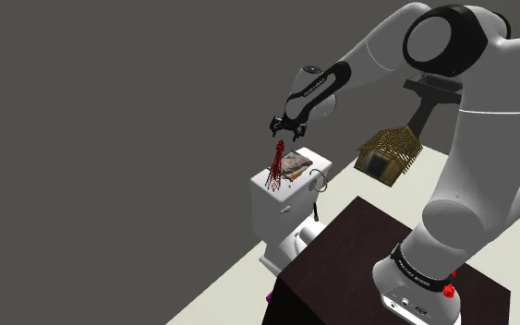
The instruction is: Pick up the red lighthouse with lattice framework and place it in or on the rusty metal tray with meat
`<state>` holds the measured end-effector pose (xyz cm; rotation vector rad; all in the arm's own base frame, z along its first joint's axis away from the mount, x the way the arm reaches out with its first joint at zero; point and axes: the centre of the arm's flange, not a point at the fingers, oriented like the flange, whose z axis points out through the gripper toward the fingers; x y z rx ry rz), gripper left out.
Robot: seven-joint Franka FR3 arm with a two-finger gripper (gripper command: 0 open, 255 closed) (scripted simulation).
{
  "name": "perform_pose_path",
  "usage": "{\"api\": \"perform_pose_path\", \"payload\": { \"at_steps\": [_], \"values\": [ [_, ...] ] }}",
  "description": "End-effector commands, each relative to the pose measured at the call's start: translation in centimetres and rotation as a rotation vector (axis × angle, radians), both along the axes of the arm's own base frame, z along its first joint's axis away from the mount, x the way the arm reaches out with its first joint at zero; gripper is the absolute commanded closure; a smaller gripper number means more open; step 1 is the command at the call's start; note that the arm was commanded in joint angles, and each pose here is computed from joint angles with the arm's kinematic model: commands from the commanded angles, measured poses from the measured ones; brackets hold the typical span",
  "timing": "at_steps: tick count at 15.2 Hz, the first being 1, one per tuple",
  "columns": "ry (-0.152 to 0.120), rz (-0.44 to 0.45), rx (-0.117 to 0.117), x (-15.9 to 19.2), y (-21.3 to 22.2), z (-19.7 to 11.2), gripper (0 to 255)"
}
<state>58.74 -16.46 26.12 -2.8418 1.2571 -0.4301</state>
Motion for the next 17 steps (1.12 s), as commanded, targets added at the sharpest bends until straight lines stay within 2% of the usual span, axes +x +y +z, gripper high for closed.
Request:
{"api": "perform_pose_path", "payload": {
  "at_steps": [1, 6, 14, 15, 17],
  "values": [
    [-0.002, -0.006, 0.001, 0.4, -0.3, -1.2, 0],
    [-0.002, -0.006, 0.001, 1.0, -0.5, -3.6, 0],
    [-0.002, -0.006, 0.001, 1.0, -0.5, -3.6, 0],
    [-0.002, -0.006, 0.001, 1.0, -0.5, -3.6, 255],
    [-0.002, -0.006, 0.001, 1.0, -0.5, -3.6, 255]
  ]
}}
